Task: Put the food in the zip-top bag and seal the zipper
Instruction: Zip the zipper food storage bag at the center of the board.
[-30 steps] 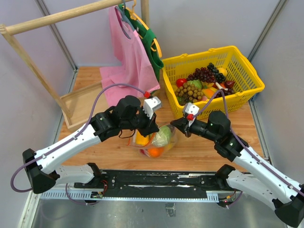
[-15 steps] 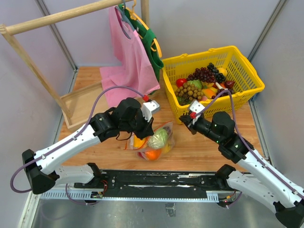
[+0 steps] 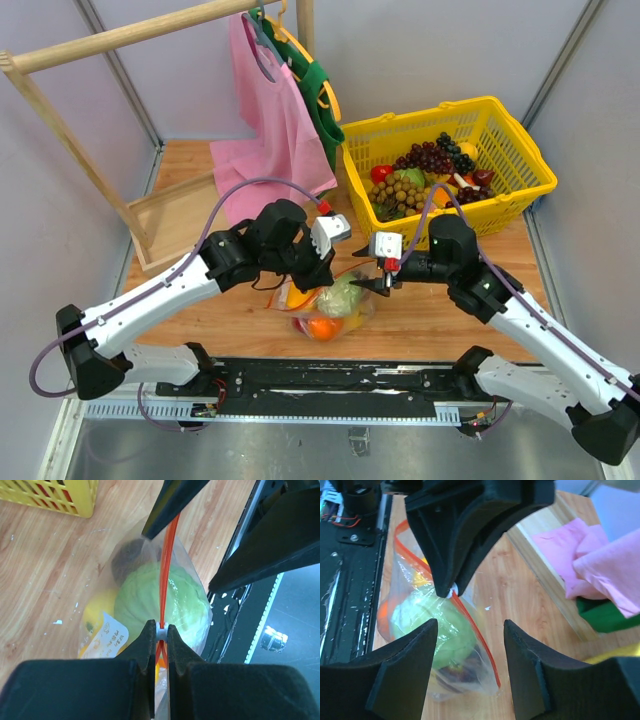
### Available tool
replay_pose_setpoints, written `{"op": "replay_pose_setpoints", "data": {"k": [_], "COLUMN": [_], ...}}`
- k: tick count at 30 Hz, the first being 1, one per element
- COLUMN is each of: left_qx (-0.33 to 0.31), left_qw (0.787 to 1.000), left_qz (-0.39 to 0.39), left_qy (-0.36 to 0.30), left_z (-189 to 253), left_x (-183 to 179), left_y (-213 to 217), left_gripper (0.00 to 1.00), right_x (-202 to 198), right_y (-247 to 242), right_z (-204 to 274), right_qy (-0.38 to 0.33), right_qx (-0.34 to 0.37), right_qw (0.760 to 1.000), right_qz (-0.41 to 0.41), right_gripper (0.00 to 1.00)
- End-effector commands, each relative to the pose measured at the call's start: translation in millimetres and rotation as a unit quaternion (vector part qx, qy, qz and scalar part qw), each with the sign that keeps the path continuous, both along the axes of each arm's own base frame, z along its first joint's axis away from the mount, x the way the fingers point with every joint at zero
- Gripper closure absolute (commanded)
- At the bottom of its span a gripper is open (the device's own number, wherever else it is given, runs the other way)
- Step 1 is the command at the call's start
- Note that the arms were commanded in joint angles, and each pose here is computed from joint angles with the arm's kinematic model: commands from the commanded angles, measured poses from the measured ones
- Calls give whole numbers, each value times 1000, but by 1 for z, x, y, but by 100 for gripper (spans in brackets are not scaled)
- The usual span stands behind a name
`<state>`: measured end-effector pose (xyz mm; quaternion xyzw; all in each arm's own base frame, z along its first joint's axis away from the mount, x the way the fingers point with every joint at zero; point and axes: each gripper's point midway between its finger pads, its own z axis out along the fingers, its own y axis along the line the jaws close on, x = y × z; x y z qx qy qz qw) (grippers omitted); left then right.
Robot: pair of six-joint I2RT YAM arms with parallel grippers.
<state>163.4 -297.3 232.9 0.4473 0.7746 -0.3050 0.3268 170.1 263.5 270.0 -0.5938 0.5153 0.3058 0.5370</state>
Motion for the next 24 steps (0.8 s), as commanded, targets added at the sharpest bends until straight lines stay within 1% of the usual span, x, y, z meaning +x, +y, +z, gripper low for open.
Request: {"op": "replay_pose_setpoints", "data": {"k": [1, 10, 12, 14, 16, 17, 21, 24], "left_qx": [-50, -58, -60, -65, -65, -61, -51, -48], "left_qw": [997, 996, 996, 996, 996, 997, 998, 998], "left_qz": [-43, -52, -52, -52, -47, -42, 1, 28], "left_qy": [-33, -35, -35, -35, -34, -33, -30, -20], "left_z": [30, 32, 32, 34, 33, 30, 21, 13], "left_x": [-2, -4, -4, -5, -5, -4, 2, 3], "left_y": [-19, -23, -23, -24, -23, -21, -12, -6], "left_gripper": [100, 100, 100, 100, 100, 100, 100, 100], "right_x": [-13, -8, -10, -9, -6, -4, 16, 39], "right_y": [8, 14, 14, 16, 16, 15, 7, -10], "right_z": [-8, -39, -47, -51, -53, -53, -53, -50], "right_qy": [-15, -4, -1, 8, 20, 21, 9, 0], "right_qx": [-9, -53, -70, -77, -80, -81, -73, -65], "right_qw": [997, 996, 995, 994, 995, 995, 997, 988], "right_qz": [69, 71, 73, 71, 57, 47, -38, -137], "right_gripper": [44, 54, 60, 76, 95, 99, 99, 100]}}
